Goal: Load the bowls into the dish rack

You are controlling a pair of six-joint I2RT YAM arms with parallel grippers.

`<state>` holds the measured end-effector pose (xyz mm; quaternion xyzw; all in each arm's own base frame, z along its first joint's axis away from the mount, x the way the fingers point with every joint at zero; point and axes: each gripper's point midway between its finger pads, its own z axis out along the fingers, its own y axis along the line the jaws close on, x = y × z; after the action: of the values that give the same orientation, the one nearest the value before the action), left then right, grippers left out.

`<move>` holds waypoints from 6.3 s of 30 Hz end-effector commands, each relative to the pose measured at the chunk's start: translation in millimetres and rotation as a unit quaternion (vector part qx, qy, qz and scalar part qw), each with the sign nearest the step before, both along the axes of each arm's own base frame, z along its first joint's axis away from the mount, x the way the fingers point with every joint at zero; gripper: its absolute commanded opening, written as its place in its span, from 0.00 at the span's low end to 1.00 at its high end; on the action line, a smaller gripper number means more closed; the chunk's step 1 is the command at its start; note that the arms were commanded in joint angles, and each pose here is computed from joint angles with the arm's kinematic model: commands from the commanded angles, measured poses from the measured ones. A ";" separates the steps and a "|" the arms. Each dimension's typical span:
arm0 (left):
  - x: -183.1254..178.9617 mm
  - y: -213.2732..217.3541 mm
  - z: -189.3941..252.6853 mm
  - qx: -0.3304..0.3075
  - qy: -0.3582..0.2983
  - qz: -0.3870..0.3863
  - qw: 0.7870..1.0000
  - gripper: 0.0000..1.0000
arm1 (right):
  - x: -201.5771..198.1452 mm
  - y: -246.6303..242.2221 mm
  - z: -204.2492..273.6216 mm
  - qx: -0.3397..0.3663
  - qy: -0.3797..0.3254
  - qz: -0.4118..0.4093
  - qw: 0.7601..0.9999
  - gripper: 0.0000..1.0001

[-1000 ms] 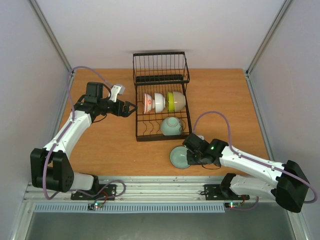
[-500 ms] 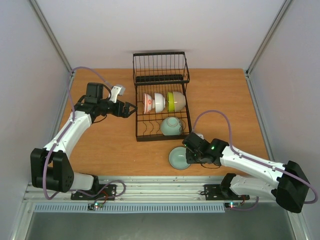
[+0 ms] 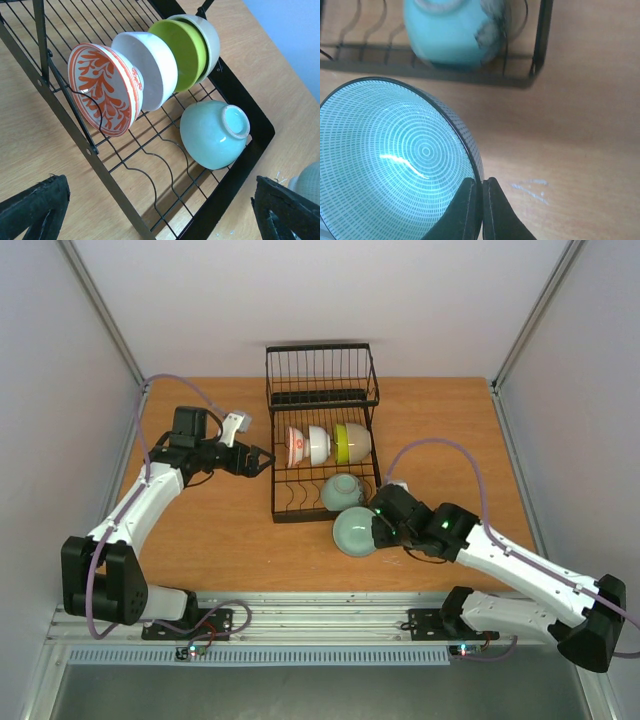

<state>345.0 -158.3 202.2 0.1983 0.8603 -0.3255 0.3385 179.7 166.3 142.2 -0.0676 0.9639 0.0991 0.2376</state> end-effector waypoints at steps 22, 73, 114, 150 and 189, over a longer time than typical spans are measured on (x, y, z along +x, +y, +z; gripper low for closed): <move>-12.2 -11.8 15.3 -0.016 -0.029 -0.040 0.999 0.99 | 174.0 164.8 81.1 -0.017 -0.207 0.080 0.975 0.01; -8.9 -14.4 0.6 -0.012 -0.014 -0.050 0.999 0.01 | 175.0 190.3 117.9 0.074 -0.251 0.106 0.959 0.20; -8.3 -13.3 8.4 -0.073 -0.009 -0.066 0.995 0.00 | 126.8 161.2 98.6 0.508 -0.060 0.208 0.834 0.99; -15.2 -15.4 20.3 -0.092 -0.015 -0.077 0.993 0.00 | 102.4 203.7 101.4 0.508 -0.040 0.277 0.815 0.44; 3.2 5.7 13.3 -0.024 -0.033 -0.002 0.999 0.92 | 142.4 175.9 32.3 -0.063 -0.135 0.170 0.974 0.01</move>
<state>341.2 -153.3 197.5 0.1928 0.8520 -0.3501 0.3382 315.6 354.2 173.1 -0.2436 0.8985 0.1728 0.3218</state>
